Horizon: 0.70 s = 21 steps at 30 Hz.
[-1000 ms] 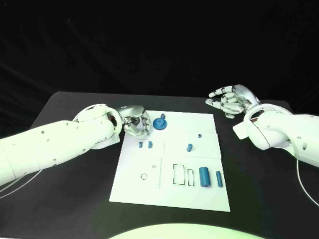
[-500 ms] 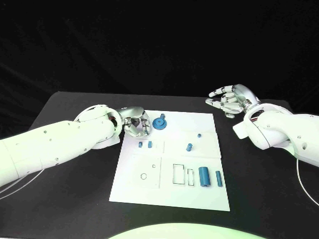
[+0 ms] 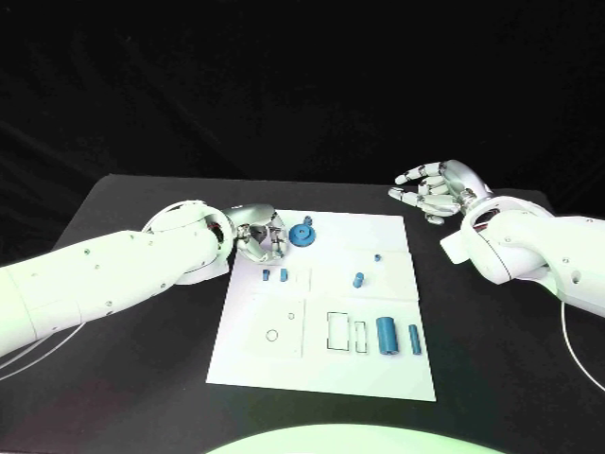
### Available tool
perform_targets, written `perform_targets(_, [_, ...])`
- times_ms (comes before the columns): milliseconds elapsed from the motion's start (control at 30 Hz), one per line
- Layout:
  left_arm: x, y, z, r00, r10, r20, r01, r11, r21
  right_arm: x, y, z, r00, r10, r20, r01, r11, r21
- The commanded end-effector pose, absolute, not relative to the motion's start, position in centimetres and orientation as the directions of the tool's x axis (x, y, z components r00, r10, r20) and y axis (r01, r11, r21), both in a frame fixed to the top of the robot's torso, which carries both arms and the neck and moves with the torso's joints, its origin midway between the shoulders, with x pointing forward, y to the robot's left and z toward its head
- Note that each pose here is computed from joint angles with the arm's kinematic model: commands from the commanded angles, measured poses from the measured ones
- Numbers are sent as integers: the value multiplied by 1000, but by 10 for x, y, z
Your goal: Assemble the parts on the task board
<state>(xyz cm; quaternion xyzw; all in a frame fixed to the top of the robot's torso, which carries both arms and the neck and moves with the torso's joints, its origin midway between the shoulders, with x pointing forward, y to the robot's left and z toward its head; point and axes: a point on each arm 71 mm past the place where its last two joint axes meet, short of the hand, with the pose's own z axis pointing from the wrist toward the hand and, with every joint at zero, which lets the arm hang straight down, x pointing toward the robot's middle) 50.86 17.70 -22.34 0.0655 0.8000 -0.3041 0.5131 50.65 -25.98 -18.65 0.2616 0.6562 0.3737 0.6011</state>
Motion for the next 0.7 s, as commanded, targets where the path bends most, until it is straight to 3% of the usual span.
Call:
perform_targets(33, [507,174,-224,-479,-207,-853,426,795,-432,506,-258,-186,-144,788,-598,-124,585,801])
perform_targets(700, [508,172,-231,-516,-158,-842,411,817,-405,506,-259,-186,-144,788,-598,-123,585,801])
